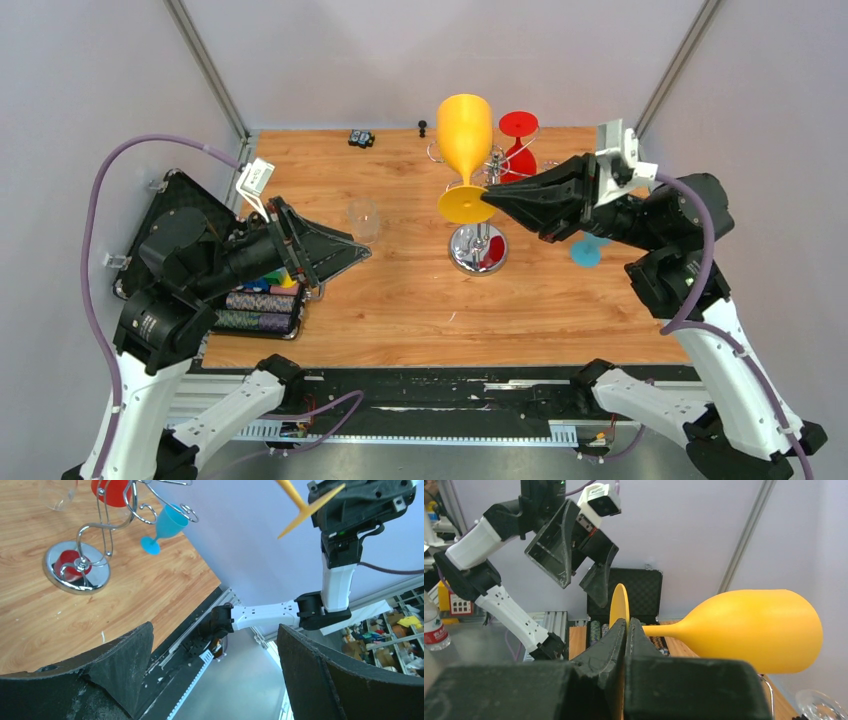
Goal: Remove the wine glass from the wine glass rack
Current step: Place the wine glass at the center of the board.
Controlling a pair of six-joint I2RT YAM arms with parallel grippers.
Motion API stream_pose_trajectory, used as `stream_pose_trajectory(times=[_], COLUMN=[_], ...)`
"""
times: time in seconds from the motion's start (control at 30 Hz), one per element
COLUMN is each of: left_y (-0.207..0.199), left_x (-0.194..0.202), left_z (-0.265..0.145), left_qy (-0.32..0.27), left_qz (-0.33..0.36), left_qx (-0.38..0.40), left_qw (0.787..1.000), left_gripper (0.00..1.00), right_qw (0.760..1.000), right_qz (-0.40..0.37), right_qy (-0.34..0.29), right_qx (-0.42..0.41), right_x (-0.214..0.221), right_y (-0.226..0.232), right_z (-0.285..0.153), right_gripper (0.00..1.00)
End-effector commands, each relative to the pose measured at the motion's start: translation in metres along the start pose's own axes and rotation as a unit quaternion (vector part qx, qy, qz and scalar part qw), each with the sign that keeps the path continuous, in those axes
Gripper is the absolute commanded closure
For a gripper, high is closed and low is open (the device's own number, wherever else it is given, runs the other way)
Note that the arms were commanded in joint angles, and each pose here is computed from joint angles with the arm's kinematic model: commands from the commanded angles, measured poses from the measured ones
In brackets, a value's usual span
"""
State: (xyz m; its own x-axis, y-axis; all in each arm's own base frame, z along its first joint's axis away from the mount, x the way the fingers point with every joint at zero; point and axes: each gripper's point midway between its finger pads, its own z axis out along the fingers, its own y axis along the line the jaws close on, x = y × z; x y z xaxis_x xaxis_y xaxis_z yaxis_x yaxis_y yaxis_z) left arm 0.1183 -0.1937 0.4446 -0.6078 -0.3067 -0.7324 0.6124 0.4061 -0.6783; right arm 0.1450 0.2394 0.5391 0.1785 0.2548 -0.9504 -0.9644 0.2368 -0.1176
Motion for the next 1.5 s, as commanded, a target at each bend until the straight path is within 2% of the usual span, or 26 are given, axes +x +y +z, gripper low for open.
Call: stream_pose_trajectory(times=[0.0, 0.47, 0.9, 1.27, 1.4, 1.47], left_y=[-0.016, -0.024, -0.02, -0.014, -0.011, -0.012], left_x=[-0.019, -0.029, -0.022, -0.019, -0.018, -0.018], left_z=[-0.003, 0.005, 0.014, 0.019, 0.019, 0.019], left_qy=[-0.032, -0.048, -0.034, -0.035, -0.035, -0.035], left_qz=[-0.003, -0.038, -0.059, -0.077, -0.08, -0.08], left_qx=[0.015, 0.037, 0.048, 0.049, 0.045, 0.048], left_qw=[0.999, 0.997, 0.996, 0.995, 0.995, 0.995], left_gripper=[0.0, 0.0, 0.0, 0.01, 0.07, 0.14], right_qw=[0.997, 0.985, 0.975, 0.968, 0.965, 0.964], right_qz=[-0.079, -0.142, -0.2, -0.223, -0.233, -0.239], right_qy=[-0.019, -0.024, -0.05, -0.055, -0.056, -0.056], right_qx=[-0.019, -0.092, -0.088, -0.105, -0.106, -0.106], right_x=[0.0, 0.041, 0.052, 0.059, 0.059, 0.059], right_y=[0.009, 0.052, 0.069, 0.091, 0.096, 0.098], right_z=[0.01, 0.044, 0.087, 0.104, 0.109, 0.11], right_gripper=[1.0, 1.0, 1.0, 1.0, 1.0, 1.0])
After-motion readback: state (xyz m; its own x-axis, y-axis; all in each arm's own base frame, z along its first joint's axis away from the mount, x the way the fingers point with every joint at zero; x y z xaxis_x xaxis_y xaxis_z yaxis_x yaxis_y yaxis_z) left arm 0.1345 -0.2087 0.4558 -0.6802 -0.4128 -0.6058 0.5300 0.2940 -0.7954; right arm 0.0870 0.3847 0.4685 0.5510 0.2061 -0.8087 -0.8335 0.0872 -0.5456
